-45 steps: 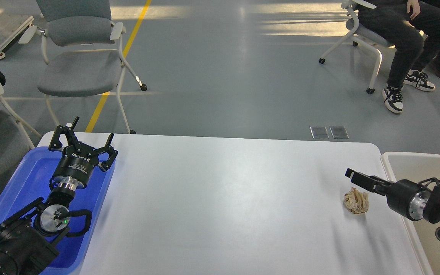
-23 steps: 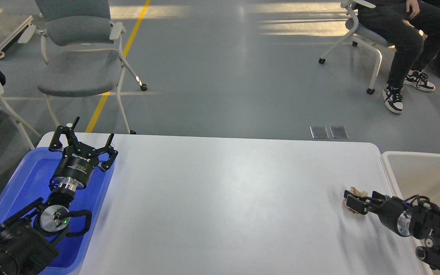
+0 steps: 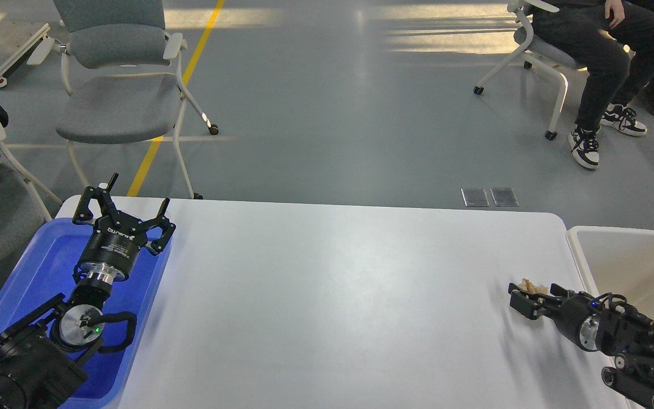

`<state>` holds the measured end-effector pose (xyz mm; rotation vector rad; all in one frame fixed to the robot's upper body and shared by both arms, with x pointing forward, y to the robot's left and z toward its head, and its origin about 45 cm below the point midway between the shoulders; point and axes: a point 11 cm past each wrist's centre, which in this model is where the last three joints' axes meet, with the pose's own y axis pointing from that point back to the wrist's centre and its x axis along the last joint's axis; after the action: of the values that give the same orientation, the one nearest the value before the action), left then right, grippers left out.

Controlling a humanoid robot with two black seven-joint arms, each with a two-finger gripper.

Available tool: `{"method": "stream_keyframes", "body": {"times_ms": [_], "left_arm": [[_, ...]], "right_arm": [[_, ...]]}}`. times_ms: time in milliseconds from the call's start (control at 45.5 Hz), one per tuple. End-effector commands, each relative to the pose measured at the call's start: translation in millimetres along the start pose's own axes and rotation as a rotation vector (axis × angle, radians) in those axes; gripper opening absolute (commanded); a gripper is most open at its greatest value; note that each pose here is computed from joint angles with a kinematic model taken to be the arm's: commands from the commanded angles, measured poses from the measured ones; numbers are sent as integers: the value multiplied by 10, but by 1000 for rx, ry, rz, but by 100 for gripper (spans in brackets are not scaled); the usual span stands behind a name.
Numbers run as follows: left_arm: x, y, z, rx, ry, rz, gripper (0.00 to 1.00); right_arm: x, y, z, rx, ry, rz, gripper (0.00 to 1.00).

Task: Tidy desktop
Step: 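Lower the right gripper and close it on the beige paper ball, then lift the paper ball with the right gripper toward the white bin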

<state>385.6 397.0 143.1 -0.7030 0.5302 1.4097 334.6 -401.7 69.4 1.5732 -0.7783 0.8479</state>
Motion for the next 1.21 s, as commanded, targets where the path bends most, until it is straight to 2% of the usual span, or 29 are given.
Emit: {"method": "stream_keyframes", "body": {"times_ms": [0,572,704,858,924,1056,1078,1100,1188], "left_arm": [[-1,-1,1,0,0,0,100],[-1,-1,1,0,0,0,100],[-1,-1,1,0,0,0,100],[4,5,-2,1,0,1,100],[-1,-1,1,0,0,0,100],[-1,-1,1,0,0,0,100],[-1,-1,1,0,0,0,100],[-1,-1,1,0,0,0,100],[-1,-1,1,0,0,0,100]], "right_arm": [[-56,-32,-37,11,0,1,97],[-209,-87,-138,20,-9,-14,97],[-212,-94,-157,23,-6,-3,93],[-249,-86,-91,6,22,-10,72],[-262,-94,-70,-4,23,-14,53],[-280,-96,-28,-26,13,-14,32],[-273,-101,-30,-28,9,-11,27],[-275,-95,-16,-34,0,-10,16],[-272,-95,-12,-38,-12,-6,0]]}}
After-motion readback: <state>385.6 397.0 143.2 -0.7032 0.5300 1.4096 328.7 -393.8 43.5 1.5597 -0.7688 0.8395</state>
